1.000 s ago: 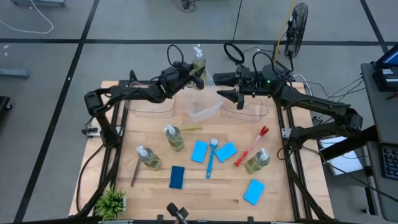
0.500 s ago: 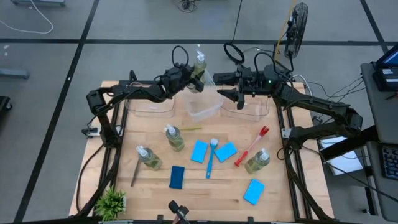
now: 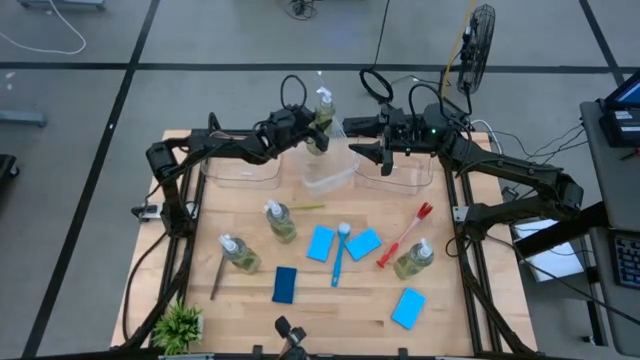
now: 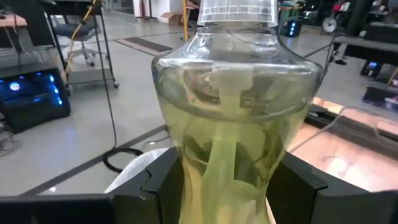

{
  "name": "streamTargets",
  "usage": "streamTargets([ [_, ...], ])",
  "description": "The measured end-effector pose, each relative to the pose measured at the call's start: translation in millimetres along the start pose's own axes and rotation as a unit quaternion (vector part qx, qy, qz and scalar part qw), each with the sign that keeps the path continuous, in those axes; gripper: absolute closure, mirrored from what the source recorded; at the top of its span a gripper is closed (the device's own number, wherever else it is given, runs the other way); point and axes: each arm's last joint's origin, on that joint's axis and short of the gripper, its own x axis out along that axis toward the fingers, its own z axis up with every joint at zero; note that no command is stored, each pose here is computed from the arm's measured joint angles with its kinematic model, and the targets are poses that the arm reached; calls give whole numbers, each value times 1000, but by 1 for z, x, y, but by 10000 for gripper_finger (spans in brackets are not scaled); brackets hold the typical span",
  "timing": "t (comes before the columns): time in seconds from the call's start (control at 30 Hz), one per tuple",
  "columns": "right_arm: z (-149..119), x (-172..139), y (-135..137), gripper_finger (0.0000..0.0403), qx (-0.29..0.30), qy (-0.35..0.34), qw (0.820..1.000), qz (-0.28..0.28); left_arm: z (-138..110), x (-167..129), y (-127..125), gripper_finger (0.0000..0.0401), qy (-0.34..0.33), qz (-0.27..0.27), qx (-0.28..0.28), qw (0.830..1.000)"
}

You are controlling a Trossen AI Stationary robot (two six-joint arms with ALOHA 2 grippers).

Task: Pick & Place Kitchen Sink Supplies
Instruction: Put the yellow dish soap into the white bin

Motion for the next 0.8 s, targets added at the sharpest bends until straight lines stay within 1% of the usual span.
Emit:
streamTargets([
  [0.1,0,0,0,165,0,1,1000,0,2,0,3,209,-10,6,9,1000],
  [0.23,0,0,0,165,0,1,1000,0,3,1,9,195,-8,13,7,1000],
  [0.5,0,0,0,165,-4,0,1000,0,-1,1,12,200,12,16,10,1000],
  [0.7,0,0,0,165,-4,0,1000,0,-2,1,13,184,19,19,11,1000],
  [0.8,0,0,0,165,-4,0,1000,0,-2,1,13,182,18,20,11,1000],
])
